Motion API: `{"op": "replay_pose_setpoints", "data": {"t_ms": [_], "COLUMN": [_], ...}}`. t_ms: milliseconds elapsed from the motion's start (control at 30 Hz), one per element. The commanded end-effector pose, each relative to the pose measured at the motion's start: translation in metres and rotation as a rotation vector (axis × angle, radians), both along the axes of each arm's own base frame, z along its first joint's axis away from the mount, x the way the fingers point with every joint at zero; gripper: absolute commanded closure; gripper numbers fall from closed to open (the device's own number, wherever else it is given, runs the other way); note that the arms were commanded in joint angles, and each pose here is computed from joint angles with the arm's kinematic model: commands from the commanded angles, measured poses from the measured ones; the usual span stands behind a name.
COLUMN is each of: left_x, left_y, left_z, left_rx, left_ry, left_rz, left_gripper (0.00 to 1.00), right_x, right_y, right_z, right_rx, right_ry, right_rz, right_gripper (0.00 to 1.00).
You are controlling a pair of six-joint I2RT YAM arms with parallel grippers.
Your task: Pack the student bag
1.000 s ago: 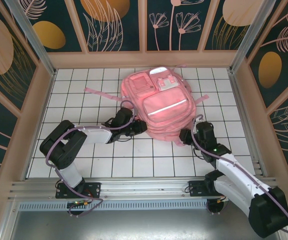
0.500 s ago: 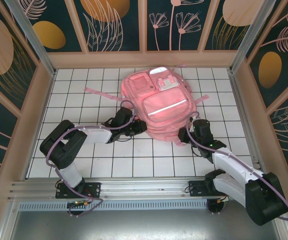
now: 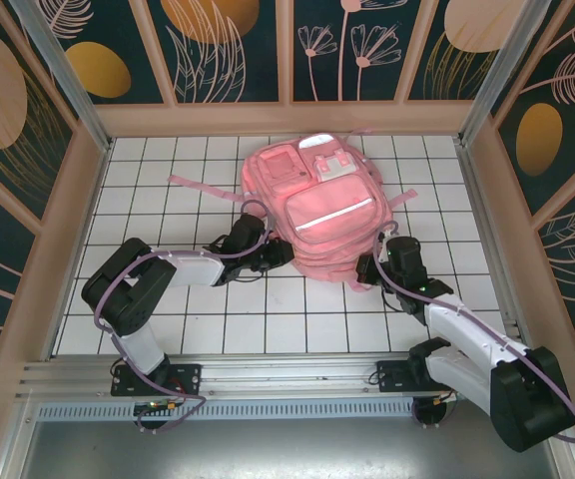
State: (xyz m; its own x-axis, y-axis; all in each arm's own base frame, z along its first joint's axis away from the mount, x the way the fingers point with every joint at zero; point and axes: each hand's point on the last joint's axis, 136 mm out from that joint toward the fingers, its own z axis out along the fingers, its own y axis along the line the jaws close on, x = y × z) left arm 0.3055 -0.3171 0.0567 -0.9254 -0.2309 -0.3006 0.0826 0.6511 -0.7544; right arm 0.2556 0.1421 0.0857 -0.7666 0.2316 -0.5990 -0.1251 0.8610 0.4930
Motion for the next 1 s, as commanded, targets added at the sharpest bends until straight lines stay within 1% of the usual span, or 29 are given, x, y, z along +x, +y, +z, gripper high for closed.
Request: {"op": "replay_pose_setpoints", "data": {"t_ms": [0,133,200,300,367,500,767,867,967], "left_x": [0.011,0.011,0.011,0.01,0.01,0.011,0.011,0.011,0.011], "left_y": [-0.003,-0.004,-0.003,-0.002,-0.002,-0.003,-0.003,-0.003,-0.004], "left_z": [0.01,0.011,0.011,0.012,0.013,0.014,0.014,0.013,0.013], "left_rx": [-0.04,-0.047,-0.043,-0.038,-0.034,-0.037,-0.038,-0.037,-0.041], "left_ry": [-0.035,-0.032,-0.033,-0.036,-0.036,-0.039,-0.037,-0.036,-0.037], "left_rz": [0.012,0.011,0.015,0.013,0.013,0.013,0.012,0.012,0.007], "left_gripper": [0.81,0.82,0.82,0.82,0.82,0.82,0.82,0.82,0.82], "right_x": [-0.003,-0.005,0.0,0.009,0.011,0.017,0.014,0.009,0.008], "right_y": [0.014,0.016,0.005,-0.016,-0.021,-0.028,-0.016,-0.014,-0.017], "right_z": [0.018,0.017,0.022,0.038,0.045,0.037,0.025,0.023,0.015], "right_rx": [0.052,0.039,0.002,-0.056,-0.068,-0.081,-0.009,0.0,-0.011], "right_ry": [-0.015,-0.006,-0.018,-0.049,-0.06,-0.031,0.008,0.001,0.013], "right_rz": [0.04,0.036,-0.025,-0.122,-0.134,-0.142,-0.078,-0.061,-0.065], "right_gripper": [1.0,1.0,0.9,0.76,0.72,0.72,0.73,0.71,0.67]}}
